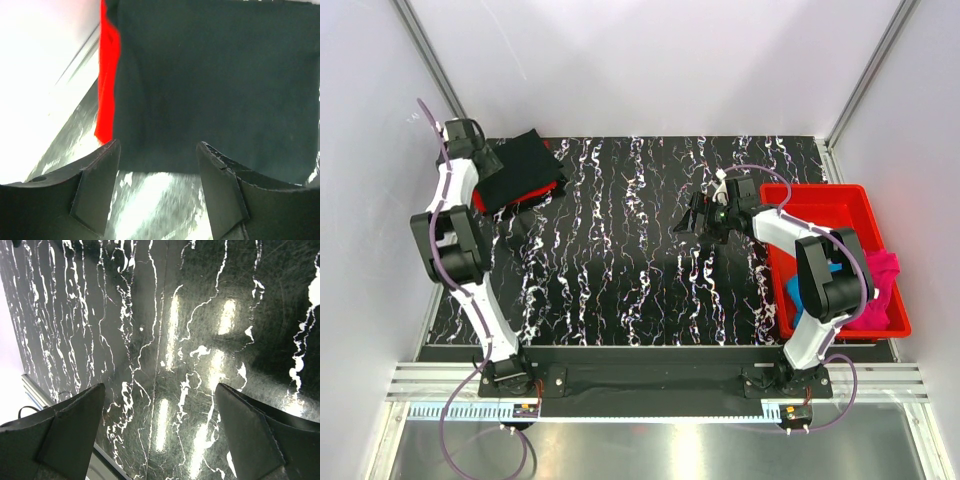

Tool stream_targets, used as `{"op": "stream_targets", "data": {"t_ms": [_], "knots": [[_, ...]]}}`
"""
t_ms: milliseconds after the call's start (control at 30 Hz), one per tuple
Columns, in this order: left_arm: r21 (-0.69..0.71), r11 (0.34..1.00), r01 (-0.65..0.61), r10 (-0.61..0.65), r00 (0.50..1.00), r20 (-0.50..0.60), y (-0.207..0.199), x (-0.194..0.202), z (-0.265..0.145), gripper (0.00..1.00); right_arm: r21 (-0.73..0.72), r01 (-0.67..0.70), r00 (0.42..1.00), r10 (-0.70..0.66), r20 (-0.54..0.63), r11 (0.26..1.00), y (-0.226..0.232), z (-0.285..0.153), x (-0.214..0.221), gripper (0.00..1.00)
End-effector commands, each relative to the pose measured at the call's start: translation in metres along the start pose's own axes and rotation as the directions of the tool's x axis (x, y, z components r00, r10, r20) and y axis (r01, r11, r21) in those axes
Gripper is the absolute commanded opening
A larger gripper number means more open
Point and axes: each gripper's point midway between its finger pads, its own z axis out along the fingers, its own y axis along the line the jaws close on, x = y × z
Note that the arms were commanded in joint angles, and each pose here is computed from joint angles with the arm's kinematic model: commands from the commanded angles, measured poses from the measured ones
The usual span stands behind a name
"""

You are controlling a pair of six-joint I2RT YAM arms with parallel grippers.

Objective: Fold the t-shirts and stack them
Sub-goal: Neatly place the folded tshirt to the corner

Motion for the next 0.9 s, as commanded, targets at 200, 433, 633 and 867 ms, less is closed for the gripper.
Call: {"op": "stream_targets", "data": {"t_ms": [200,433,633,867], "knots": [[0.03,0.998,0.052,-0.049,0.995,-0.091,0.017,0.053,0.003,0.63,-0.081,0.055,0.996,-0.049,0.072,0.995,0.027,-0.019,-0.016,1.0],[0.013,0.998,0.061,-0.058,0.988,-0.144,0.031,0.074,0.039,0.62,-0.087,0.05,0.997,-0.044,0.063,0.995,0.026,-0.016,-0.015,1.0],[-0.025,0.996,0.084,-0.086,0.985,-0.148,0.049,0.061,0.042,0.18,-0.079,0.048,0.997,-0.043,0.061,0.996,0.024,-0.014,-0.016,1.0],[-0.115,0.991,0.063,-0.078,0.989,-0.127,0.071,0.039,0.046,0.19,-0.084,0.046,0.998,-0.041,0.056,0.995,0.025,-0.014,-0.015,1.0]]}}
